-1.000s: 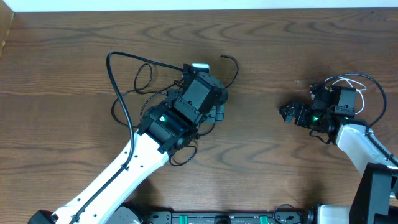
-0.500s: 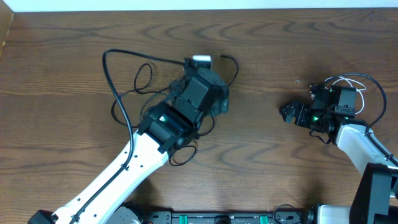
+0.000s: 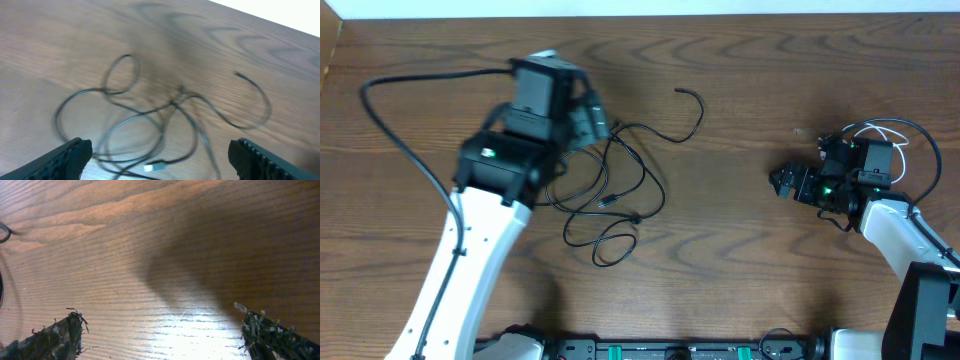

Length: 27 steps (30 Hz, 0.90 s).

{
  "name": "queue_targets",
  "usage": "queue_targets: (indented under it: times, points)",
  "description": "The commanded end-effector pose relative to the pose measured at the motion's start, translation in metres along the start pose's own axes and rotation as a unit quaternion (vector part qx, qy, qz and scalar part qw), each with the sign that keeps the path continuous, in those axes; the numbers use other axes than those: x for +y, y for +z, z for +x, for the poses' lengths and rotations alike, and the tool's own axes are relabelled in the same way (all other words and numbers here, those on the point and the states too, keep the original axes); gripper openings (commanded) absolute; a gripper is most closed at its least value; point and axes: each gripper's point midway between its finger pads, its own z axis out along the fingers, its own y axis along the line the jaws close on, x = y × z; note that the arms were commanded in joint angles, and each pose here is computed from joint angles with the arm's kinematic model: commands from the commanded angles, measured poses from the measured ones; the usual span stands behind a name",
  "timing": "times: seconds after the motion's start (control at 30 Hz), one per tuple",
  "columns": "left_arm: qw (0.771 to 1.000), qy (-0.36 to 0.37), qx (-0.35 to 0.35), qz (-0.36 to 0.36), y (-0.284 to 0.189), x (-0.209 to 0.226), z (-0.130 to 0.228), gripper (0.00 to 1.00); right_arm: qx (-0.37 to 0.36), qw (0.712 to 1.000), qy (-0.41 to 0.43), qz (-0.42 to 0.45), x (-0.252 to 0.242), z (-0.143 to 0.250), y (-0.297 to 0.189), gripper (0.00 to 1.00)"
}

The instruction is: Untangle cables

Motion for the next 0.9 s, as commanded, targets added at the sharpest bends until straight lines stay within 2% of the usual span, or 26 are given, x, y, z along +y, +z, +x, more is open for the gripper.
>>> queue_targets:
  times: [0.0,0.1,0.13,0.17,0.2,0.27,0.4,0.43,0.5,0.63,0.87]
  points:
    - [1.0,-0.023,0.003,-0.013,0.001,0.022,-0.008,0.92,0.002,1.0,-0.009,-0.004,0.002,0.001,0.001,0.99]
    - [0.999,-0.035,0.018,-0.035,0.002,0.04,-0.004,0.93,0.002,1.0,-0.009,-0.004,0.002,0.001,0.001,0.99]
    - [0.998,-0.037,0.019,-0.039,0.002,0.043,-0.004,0.79,0.002,1.0,-0.009,-0.004,0.002,0.001,0.001,0.99]
    - [0.998,-0.039,0.025,-0.042,0.005,0.046,-0.001,0.47,0.002,1.0,-0.009,-0.004,0.002,0.001,0.001,0.99]
    - [0.998,-0.042,0.032,-0.046,0.01,0.047,0.004,0.33,0.002,1.0,-0.009,-0.004,0.002,0.001,0.001,0.99]
    - [0.996,-0.046,0.054,-0.057,0.021,0.051,0.017,0.24,0.002,1.0,-0.009,-0.004,0.002,0.001,0.001,0.99]
    - [0.987,-0.025,0.13,-0.093,0.051,0.066,0.06,0.26,0.002,1.0,-0.009,-0.004,0.002,0.001,0.001,0.99]
    - [0.984,-0.014,0.149,-0.1,0.056,0.069,0.069,0.32,0.002,1.0,-0.009,-0.004,0.002,0.001,0.001,0.99]
    - [0.976,0.011,0.187,-0.114,0.066,0.075,0.086,0.52,0.002,1.0,-0.009,-0.004,0.002,0.001,0.001,0.99]
    - [0.96,0.029,0.243,-0.139,0.09,0.085,0.112,0.57,0.002,1.0,-0.009,-0.004,0.002,0.001,0.001,0.99]
    - [0.934,0.042,0.309,-0.174,0.131,0.097,0.144,0.58,0.002,1.0,-0.009,-0.004,0.002,0.001,0.001,0.99]
